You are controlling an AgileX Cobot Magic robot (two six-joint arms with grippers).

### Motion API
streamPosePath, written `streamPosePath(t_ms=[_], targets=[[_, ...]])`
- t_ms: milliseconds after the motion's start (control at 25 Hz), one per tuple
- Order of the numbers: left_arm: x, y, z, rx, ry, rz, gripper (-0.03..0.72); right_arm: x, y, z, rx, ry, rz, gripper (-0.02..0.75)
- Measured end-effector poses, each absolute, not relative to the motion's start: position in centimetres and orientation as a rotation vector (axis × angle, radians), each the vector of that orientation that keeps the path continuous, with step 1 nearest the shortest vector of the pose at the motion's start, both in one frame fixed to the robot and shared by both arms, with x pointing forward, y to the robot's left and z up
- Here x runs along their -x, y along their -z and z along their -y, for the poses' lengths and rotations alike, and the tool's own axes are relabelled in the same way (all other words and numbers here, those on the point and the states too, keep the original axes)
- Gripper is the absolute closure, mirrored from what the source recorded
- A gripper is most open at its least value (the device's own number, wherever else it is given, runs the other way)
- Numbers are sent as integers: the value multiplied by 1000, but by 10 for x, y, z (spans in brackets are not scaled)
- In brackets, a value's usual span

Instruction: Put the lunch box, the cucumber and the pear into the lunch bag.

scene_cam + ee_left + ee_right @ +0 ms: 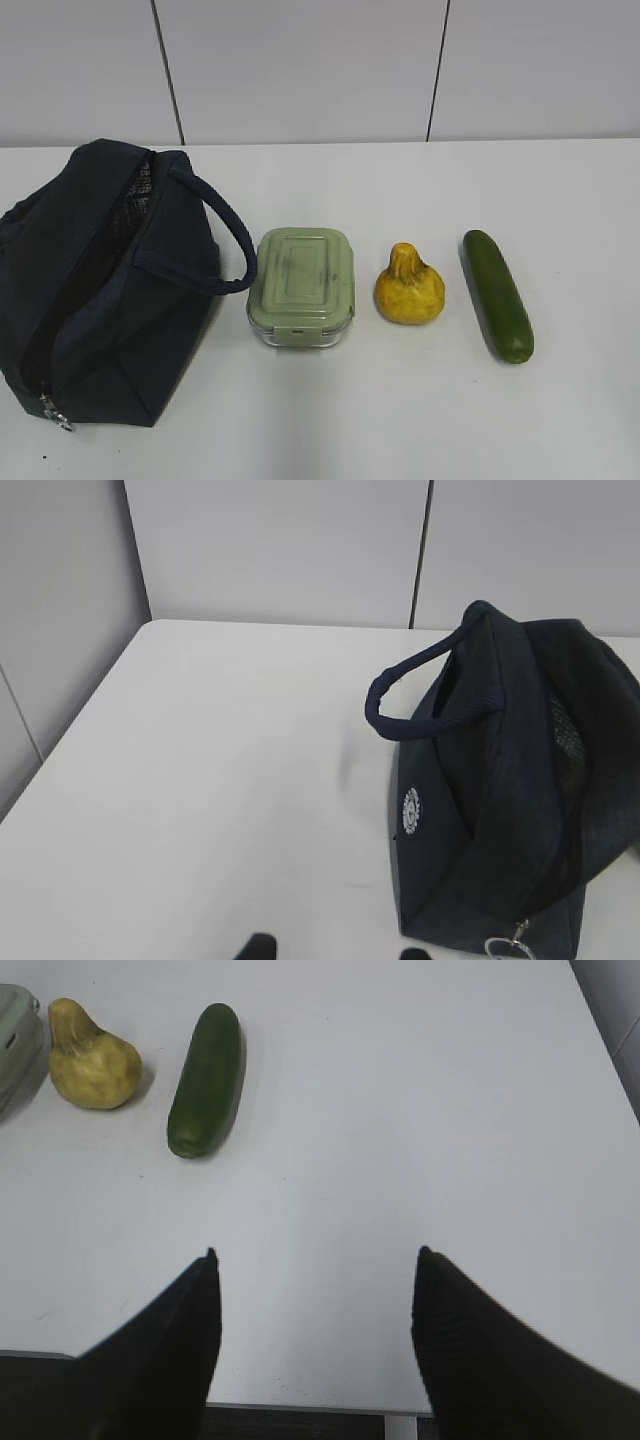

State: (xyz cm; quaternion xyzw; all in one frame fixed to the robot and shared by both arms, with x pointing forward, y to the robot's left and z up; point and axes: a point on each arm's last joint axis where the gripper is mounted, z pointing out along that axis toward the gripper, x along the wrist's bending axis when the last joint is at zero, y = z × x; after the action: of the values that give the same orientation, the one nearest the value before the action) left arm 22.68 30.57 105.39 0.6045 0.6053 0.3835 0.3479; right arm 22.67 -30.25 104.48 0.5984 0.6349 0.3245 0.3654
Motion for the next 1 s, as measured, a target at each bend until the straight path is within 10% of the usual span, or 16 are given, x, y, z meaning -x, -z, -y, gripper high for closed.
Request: streamPosePath(t_ms=[600,1000], targets=[[-231,-1078,-299,-1580,-815,-1385,450,-239,-1052,300,-1555,-845,-1664,267],[-342,-1130,-262,-1865,-493,-1445,386,-334,-1090,289,-1599,-886,-1794,267]])
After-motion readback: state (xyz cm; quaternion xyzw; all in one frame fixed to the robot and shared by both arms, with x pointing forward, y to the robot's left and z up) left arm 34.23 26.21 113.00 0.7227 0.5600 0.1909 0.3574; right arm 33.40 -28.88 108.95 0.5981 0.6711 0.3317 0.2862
